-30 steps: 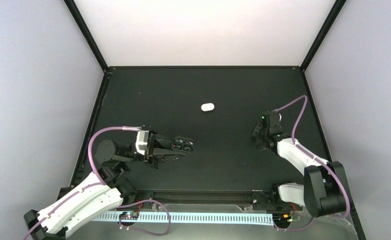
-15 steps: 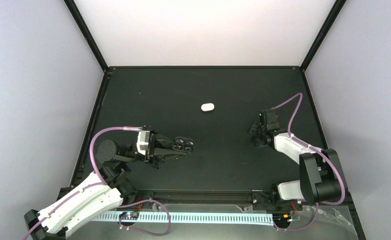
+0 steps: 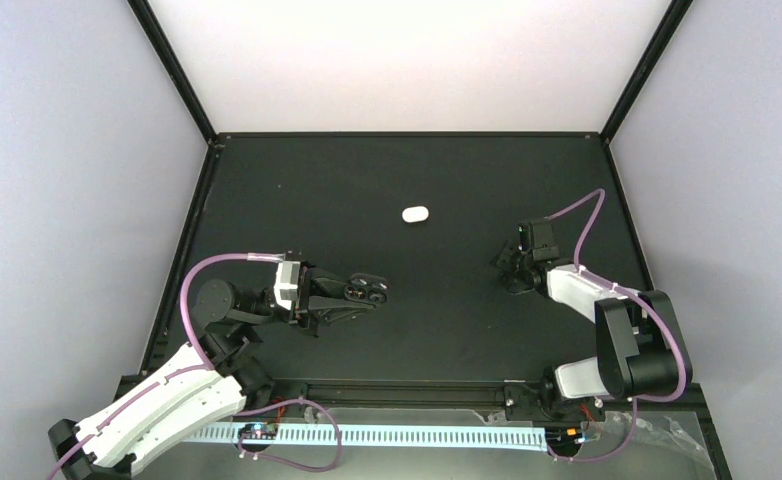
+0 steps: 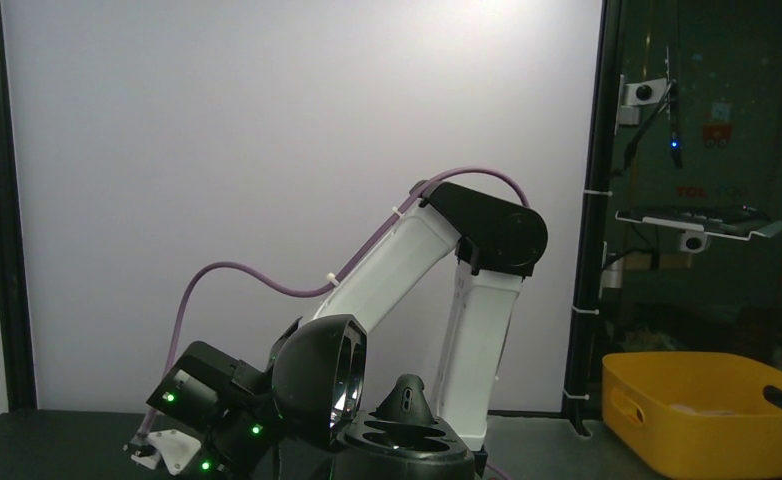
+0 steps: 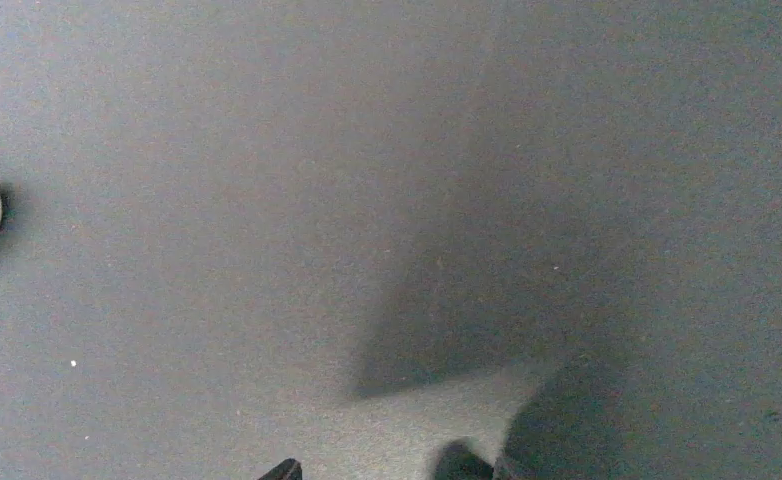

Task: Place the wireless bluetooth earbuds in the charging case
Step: Pick up the earbud from the center of the board.

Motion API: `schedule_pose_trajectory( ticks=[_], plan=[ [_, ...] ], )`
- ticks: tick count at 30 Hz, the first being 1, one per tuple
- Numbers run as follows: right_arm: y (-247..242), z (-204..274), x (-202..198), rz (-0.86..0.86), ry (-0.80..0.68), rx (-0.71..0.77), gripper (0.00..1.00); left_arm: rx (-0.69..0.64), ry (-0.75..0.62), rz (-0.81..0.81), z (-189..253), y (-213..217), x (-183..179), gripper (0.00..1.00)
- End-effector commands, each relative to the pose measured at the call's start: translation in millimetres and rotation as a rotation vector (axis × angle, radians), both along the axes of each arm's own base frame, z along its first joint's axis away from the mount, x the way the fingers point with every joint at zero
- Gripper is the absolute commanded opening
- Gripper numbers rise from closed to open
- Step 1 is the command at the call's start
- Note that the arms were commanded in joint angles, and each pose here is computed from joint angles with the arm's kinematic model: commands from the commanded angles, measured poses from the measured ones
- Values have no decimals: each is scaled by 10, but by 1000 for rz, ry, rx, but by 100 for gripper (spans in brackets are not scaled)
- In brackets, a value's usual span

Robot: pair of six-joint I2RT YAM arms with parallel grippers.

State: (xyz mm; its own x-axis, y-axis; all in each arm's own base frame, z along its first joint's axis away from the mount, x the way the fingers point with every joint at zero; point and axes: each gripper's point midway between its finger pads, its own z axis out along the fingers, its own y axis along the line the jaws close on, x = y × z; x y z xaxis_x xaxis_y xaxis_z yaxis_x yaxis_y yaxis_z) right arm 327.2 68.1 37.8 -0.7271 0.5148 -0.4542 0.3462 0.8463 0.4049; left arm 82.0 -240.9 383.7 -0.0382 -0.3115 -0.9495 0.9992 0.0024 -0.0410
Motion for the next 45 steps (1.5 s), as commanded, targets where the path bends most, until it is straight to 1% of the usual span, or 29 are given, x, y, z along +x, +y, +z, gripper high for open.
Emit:
schedule_pose_trajectory(
  ticks=[1,8,11,15,18,19,20,23,26,29,33,37,45],
  plan=[
    [167,-21,-60,28,19,89,48,-5,-10,3,9,-2,-4,1],
    [505,77,-116,98,25,155,47,-5,-8,2,8,-3,-4,2],
    [546,199,-117,111,-1,158,48,-6,-10,0,13,1,-12,2],
    [416,360,-110,105,-43,78,49,-5,-11,2,12,6,-14,1],
    [285,365,-148,94,-46,17,48,-5,-12,4,13,7,-12,2],
    [252,340,-165,95,-40,2,47,-6,-13,5,15,8,-12,2],
    [226,313,-179,100,-32,-19,44,-6,-13,5,13,7,-12,1],
    [142,206,-232,112,3,-85,30,-6,-14,4,17,7,-14,1],
    [107,126,-265,123,22,-115,17,-5,-13,5,15,7,-11,2],
    [127,62,-273,142,42,-116,10,-5,-14,7,17,6,-9,2],
    [213,-19,-293,178,72,-98,7,-3,-13,7,12,1,-4,1],
    [290,-123,-353,205,105,-81,1,-3,-14,9,12,2,-2,1],
    [510,-109,-375,251,111,-38,1,-1,-12,5,7,-2,-4,1]
  ],
)
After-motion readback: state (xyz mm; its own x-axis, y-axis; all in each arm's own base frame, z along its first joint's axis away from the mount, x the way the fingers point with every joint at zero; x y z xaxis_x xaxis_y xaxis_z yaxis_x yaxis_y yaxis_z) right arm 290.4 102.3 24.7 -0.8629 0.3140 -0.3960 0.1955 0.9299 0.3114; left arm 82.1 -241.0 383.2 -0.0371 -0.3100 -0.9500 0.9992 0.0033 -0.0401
